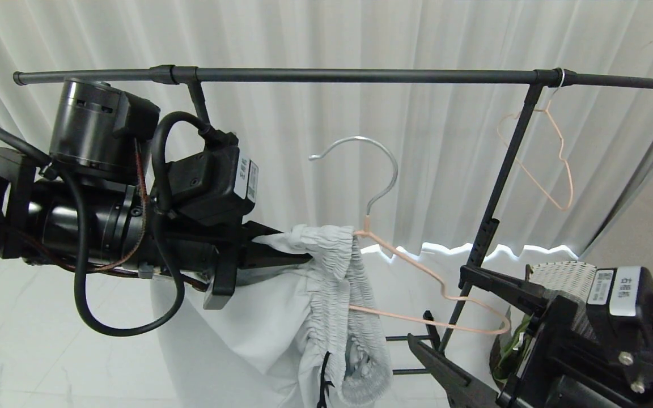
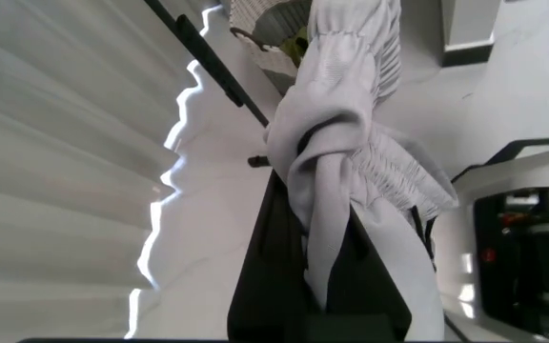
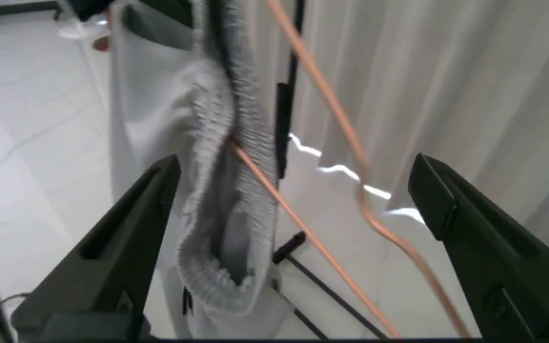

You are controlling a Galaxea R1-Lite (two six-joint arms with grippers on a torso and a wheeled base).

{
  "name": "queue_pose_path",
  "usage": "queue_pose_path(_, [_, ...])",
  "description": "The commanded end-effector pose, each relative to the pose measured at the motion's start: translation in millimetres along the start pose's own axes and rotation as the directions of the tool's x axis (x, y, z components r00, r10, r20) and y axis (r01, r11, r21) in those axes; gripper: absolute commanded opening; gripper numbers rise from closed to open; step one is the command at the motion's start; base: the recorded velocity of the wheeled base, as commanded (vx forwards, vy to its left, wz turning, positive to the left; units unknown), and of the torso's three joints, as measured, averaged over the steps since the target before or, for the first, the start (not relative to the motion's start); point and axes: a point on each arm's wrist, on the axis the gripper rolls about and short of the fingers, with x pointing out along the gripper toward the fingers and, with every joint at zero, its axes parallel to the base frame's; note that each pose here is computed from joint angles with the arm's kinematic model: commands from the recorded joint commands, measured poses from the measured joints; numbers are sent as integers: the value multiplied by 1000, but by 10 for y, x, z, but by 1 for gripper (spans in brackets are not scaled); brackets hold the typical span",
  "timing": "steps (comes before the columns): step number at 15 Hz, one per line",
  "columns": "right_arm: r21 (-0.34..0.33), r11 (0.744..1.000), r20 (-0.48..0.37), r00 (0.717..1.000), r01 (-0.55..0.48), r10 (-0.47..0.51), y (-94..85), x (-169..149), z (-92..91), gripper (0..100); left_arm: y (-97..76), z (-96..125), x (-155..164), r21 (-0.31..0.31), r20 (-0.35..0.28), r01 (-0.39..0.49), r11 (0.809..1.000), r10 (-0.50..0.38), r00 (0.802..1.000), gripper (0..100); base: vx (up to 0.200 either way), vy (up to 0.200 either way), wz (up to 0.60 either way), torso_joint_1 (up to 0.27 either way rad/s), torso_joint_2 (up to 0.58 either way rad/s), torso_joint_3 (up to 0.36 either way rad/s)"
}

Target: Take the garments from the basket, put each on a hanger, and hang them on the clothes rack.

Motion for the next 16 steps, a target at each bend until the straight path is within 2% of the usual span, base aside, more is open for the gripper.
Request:
queue_pose_path(1, [-1, 999, -5, 999, 44, -44, -93, 13, -11, 100, 27, -93, -61, 35, -31, -27, 999, 29, 999, 0, 0, 0, 0, 0, 0, 0])
queue_pose_path(3, [4, 998, -13, 998, 68, -68, -144, 23, -28, 100, 70, -154, -126, 43, -67, -65, 997, 68, 995, 0, 0, 0, 0, 0, 0, 0])
queue_pose_path(5, [8, 996, -22, 996, 89, -89, -192, 40, -46, 100, 99, -160, -149, 38, -134, -118, 992, 122, 983, 0, 0, 0, 0, 0, 0, 0])
queue_pose_path(6, [8, 995, -22, 994, 103, -103, -223, 46, -49, 100, 104, -150, -158, 13, -145, -136, 991, 137, 980, 0, 0, 0, 0, 0, 0, 0])
queue_pose_path(8, [19, 993, -34, 993, 118, -117, -252, 75, -73, 100, 90, -111, -179, -92, -175, -185, 978, 167, 970, 0, 0, 0, 0, 0, 0, 0])
queue_pose_path(9, [36, 992, -43, 992, 118, -116, -251, 82, -84, 100, 51, -18, -169, -192, -198, -234, 953, 196, 960, 0, 0, 0, 0, 0, 0, 0])
queue_pose_path(11, [56, 991, -59, 992, 119, -115, -250, 99, -90, 100, 20, 124, -164, -299, -170, -280, 912, 238, 956, 0, 0, 0, 0, 0, 0, 0])
queue_pose_path(12, [75, 990, -70, 991, 120, -115, -250, 119, -77, 100, 31, 165, -165, -317, -141, -292, 902, 259, 955, 0, 0, 0, 0, 0, 0, 0])
queue_pose_path(16, [168, 976, -131, 984, 141, -120, -271, 246, 0, 100, 103, 214, -143, -288, -82, -323, 901, 313, 946, 0, 0, 0, 0, 0, 0, 0])
